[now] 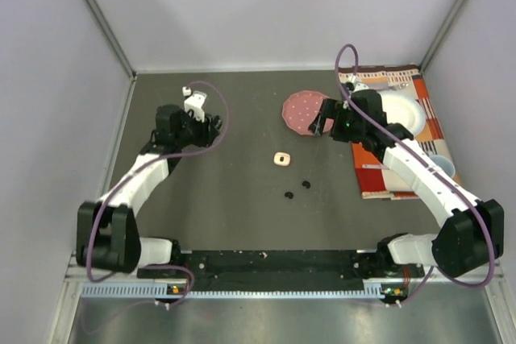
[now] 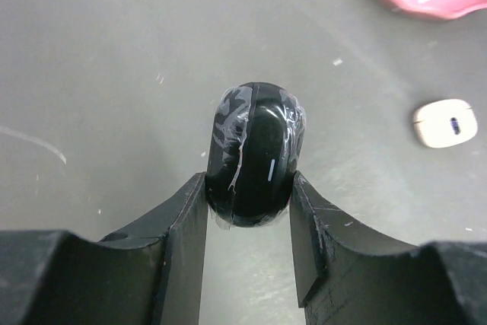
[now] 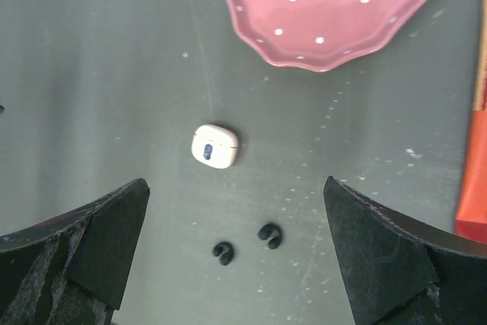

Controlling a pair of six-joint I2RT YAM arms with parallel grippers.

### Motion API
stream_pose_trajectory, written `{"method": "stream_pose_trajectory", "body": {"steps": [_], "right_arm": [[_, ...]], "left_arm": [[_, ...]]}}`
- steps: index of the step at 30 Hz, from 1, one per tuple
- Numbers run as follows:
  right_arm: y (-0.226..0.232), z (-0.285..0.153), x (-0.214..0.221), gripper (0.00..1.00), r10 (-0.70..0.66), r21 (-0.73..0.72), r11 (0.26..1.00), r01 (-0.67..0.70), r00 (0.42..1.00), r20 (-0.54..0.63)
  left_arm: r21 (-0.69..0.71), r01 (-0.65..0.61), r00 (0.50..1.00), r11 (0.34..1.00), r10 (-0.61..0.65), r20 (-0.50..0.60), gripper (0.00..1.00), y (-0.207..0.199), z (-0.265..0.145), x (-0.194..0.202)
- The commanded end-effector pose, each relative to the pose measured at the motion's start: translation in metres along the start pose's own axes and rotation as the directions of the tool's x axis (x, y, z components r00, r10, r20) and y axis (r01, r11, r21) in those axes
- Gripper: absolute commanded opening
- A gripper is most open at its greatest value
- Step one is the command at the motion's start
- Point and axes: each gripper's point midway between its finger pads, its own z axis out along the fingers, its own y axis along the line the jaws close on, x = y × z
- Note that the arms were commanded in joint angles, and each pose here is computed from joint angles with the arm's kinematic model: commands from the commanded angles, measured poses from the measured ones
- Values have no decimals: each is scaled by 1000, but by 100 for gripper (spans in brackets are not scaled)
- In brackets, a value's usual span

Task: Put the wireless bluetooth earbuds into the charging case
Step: Pass from the left arm to the right

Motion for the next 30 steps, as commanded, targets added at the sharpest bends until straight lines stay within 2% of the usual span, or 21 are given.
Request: {"method": "stream_pose_trajectory", "body": {"steps": [1, 3, 5, 7, 8, 12, 17, 22, 27, 30], "right_arm": [[52, -11, -29, 99, 94, -242, 967, -84, 995, 29], [69, -15, -33, 99, 123, -325, 939, -112, 992, 13], [89, -25, -29, 99, 124, -428, 895, -127, 992, -35], [107, -37, -30, 97, 136, -512, 846, -152, 988, -69], [113, -42, -28, 97, 128, -540, 828, -152, 988, -82], [137, -76, -8, 95, 15, -639, 767, -51, 998, -62], [155, -120, 23, 95, -84, -709, 703, 50, 996, -13], [171, -139, 45, 93, -142, -716, 688, 115, 990, 22], [175, -119, 63, 90, -196, -626, 762, 167, 980, 23], [184, -109, 70, 87, -227, -609, 770, 192, 974, 19]], "left_arm": [[154, -192, 946, 969, 141, 291, 0, -61, -43, -52], [169, -283, 919, 944, 217, 330, 0, -85, -53, -45], [147, -387, 853, 910, 292, 432, 0, -106, -75, -57], [136, -481, 790, 866, 361, 495, 0, -129, -90, -52], [126, -501, 764, 856, 370, 528, 0, -135, -96, -56], [145, -537, 729, 831, 371, 575, 0, -155, -113, -50], [84, -609, 630, 789, 417, 656, 0, -171, -134, -47], [86, -633, 628, 769, 445, 638, 0, -179, -135, -35], [103, -642, 624, 760, 440, 645, 0, -190, -140, -31], [115, -642, 626, 758, 432, 649, 0, -194, -143, -30]]}}
